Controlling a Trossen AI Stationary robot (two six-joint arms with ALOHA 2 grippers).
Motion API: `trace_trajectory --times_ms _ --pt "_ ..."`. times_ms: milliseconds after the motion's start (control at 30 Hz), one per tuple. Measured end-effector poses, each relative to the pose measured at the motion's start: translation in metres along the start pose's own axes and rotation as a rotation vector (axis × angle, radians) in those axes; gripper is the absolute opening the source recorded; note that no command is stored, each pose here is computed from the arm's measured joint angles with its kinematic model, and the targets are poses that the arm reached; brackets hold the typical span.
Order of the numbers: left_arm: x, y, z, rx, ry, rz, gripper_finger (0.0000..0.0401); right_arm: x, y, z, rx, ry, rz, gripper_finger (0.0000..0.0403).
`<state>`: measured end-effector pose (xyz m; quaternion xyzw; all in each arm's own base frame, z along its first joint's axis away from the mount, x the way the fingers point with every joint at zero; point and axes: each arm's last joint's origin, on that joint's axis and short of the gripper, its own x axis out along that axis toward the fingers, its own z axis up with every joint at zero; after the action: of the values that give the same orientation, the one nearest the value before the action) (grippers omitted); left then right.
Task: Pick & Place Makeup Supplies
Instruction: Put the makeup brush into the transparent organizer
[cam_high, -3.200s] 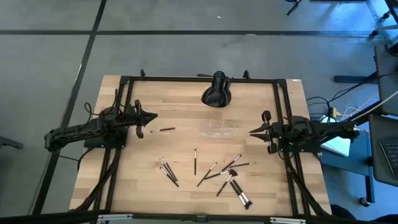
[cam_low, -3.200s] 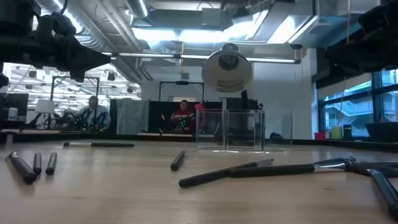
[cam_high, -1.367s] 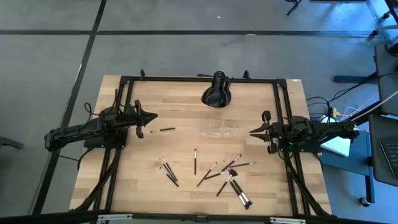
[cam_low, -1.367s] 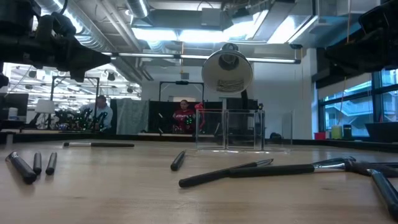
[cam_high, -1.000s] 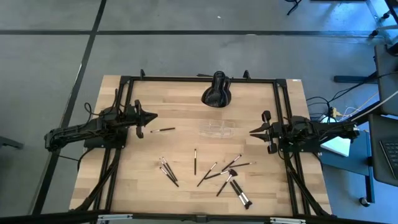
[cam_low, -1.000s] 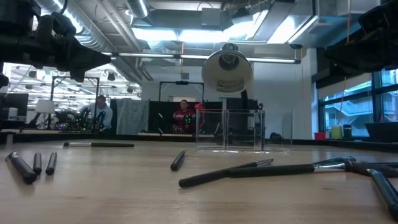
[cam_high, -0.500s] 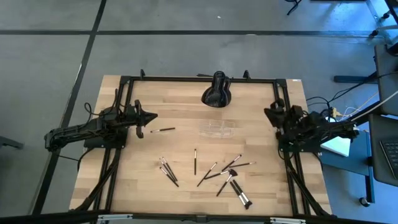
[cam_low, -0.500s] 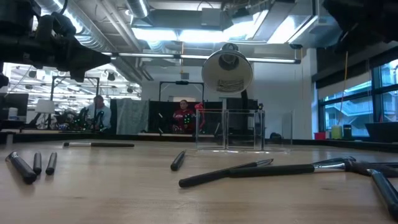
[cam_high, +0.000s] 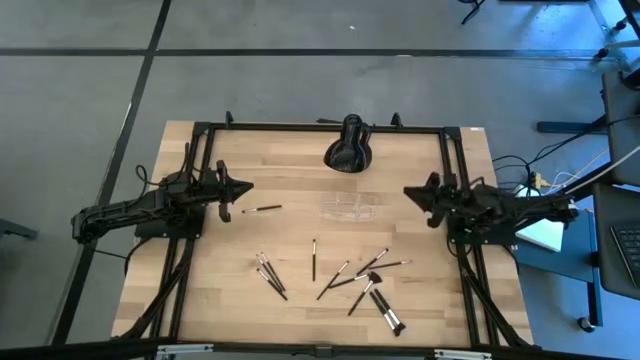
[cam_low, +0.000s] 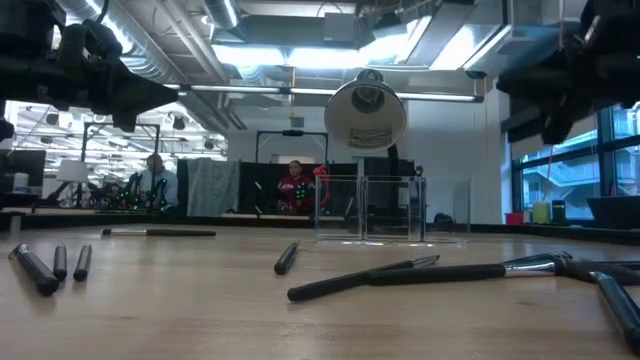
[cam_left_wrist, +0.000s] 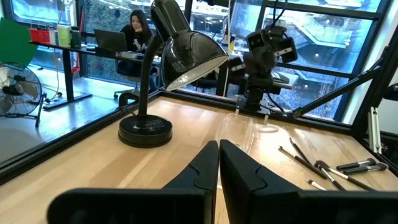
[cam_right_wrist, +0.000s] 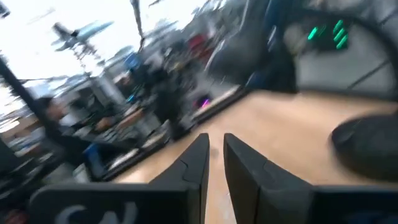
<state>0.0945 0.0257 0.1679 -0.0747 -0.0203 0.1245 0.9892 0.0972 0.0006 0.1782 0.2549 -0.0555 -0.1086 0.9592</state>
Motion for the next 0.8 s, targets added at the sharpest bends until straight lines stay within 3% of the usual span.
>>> trace_trajectory --times_ms 100,267,567,800 --pt "0.0 0.0 0.0 0.0 0.0 0.0 0.0012 0.003 0.001 -0.007 0.069 0.095 0.06 0.0049" --pt "0.0 0.0 0.0 0.0 0.0 0.002 0.0012 0.008 0.001 -0.023 0.099 0.209 0.023 0.0049" --pt "0.0 0.0 0.0 0.006 -0.001 0.003 0.0011 0.028 0.013 -0.04 0.028 0.236 -0.021 0.0049" --pt "0.0 0.003 0.004 0.086 -0.054 0.137 0.0013 0.056 0.027 -0.051 -0.089 0.368 -0.111 0.0049"
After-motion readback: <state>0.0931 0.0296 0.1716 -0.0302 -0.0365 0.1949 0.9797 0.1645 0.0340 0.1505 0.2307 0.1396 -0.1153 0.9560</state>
